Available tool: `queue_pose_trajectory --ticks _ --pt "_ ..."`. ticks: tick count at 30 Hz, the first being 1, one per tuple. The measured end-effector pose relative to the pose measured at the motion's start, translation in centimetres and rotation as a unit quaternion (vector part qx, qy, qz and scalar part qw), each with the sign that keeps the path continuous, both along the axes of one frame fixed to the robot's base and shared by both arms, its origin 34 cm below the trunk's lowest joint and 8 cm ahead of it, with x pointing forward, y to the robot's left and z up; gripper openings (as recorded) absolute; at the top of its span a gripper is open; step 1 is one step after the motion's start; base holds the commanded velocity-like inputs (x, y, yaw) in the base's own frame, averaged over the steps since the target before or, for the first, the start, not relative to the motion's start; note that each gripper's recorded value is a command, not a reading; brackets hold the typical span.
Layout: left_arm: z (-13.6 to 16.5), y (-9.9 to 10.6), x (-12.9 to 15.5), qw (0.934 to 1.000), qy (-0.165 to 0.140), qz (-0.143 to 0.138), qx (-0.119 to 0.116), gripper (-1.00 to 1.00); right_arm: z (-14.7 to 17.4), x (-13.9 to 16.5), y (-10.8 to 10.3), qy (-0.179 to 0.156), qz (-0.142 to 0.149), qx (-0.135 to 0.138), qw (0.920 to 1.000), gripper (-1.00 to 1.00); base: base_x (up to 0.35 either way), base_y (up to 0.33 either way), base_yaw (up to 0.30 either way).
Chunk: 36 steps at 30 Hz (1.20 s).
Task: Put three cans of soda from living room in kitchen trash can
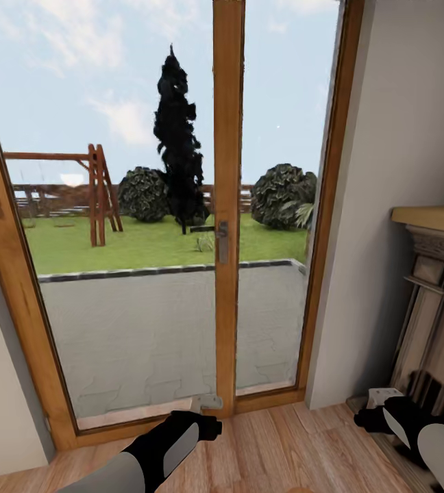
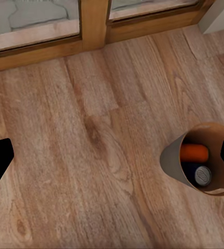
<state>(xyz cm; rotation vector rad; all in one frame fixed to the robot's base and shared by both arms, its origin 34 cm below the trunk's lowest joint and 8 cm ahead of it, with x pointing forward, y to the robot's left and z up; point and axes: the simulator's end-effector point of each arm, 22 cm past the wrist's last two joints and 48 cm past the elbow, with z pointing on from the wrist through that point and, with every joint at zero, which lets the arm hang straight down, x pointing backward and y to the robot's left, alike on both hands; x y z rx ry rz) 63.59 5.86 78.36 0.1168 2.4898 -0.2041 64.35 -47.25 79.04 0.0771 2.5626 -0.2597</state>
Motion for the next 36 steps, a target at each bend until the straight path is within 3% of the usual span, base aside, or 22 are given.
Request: queue_pose_trajectory --ticks 36 --pt "4.2 0.0 -0.7 1.0 -0.001 0.001 0.0 1.0 4.2 -0.8 0.1 0.001 0.0 0.0 1.0 1.0 0.0 0.0 0.0"
